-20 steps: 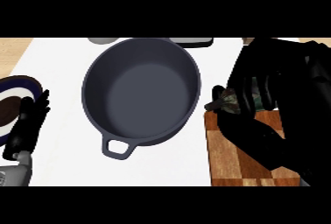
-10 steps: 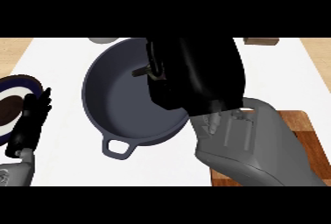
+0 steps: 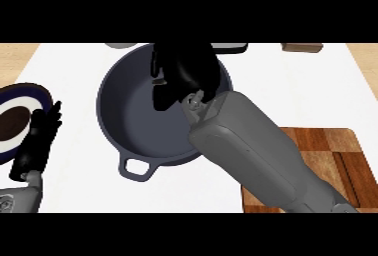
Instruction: Pick the eggplant from the cutting board and place it in the pot
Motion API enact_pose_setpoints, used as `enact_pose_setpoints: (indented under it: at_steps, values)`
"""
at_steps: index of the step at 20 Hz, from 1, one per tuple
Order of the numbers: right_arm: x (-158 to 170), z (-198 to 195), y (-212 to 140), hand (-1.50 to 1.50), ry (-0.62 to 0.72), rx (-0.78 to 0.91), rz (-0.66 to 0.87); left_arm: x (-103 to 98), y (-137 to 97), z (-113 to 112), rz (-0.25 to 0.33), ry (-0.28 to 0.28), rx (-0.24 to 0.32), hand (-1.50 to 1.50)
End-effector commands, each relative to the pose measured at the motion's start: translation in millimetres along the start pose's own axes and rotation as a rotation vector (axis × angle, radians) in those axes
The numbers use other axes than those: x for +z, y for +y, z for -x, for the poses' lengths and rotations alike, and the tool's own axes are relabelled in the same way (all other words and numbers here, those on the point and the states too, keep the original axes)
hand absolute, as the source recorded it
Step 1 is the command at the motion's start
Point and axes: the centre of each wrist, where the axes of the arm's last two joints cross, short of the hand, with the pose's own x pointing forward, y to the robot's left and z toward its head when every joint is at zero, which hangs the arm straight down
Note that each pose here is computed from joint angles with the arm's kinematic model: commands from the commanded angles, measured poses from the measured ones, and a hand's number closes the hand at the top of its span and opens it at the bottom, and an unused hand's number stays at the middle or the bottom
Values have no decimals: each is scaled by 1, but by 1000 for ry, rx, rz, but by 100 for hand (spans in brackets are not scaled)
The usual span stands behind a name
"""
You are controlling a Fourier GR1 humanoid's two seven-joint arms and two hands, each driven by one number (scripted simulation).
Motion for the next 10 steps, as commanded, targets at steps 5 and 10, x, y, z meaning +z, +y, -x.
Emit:
enact_pose_setpoints:
  at_steps: [5,10]
  values:
    - [-16,24,39,-150,10,-253,-20,-9,12,12,17,-4,11,0]
    - [-19,26,38,-150,11,-485,157,-6,-2,-14,-3,-27,0,0]
